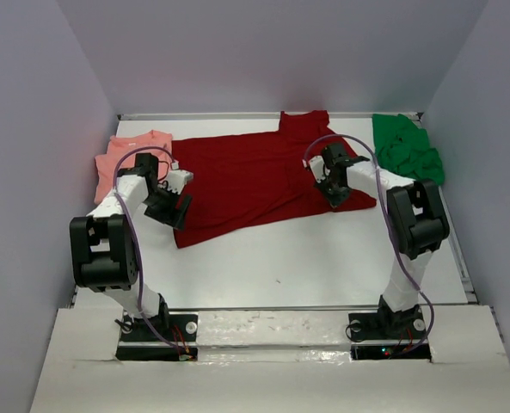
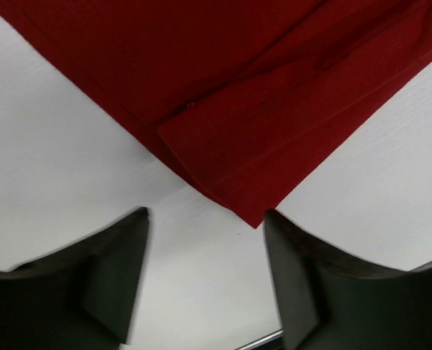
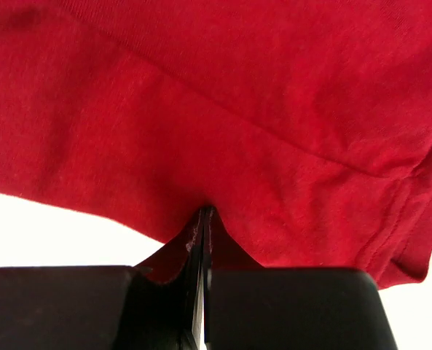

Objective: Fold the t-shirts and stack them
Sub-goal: Fold the tshirt

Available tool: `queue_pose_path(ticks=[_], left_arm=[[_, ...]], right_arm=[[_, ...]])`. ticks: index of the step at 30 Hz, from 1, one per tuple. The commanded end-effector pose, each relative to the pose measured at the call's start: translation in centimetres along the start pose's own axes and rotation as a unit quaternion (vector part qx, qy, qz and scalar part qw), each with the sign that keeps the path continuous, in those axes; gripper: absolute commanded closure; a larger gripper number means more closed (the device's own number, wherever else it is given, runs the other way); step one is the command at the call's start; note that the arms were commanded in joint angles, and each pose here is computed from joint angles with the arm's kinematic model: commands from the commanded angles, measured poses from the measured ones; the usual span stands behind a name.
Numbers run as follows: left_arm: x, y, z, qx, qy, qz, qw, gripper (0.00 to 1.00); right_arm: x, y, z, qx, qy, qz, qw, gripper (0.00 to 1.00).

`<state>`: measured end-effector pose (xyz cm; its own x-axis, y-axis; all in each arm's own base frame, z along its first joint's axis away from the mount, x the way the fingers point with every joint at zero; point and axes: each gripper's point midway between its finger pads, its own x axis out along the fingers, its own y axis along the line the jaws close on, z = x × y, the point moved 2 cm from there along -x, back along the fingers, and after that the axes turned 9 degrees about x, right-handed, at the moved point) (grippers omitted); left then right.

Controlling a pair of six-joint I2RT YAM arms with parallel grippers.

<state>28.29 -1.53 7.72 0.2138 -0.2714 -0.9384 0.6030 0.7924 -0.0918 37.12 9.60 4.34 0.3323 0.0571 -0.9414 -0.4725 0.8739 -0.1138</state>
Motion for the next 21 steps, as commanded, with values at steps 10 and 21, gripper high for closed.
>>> queue_pose_path(ticks=[10,21], left_arm=[[-0.4,-1.2,-0.5,-0.013,0.018,-0.033,0.999,0.49],[0.6,-2.0,-0.7,-0.019,0.026,-0.066,0.997,0.74]], right_arm=[[0.8,-1.2,2.5,-0.003,-0.019,-0.022,1.000,1.00],[0.4,-1.6,2.8,-0.005,-0.024,-0.032,0.999,1.00]])
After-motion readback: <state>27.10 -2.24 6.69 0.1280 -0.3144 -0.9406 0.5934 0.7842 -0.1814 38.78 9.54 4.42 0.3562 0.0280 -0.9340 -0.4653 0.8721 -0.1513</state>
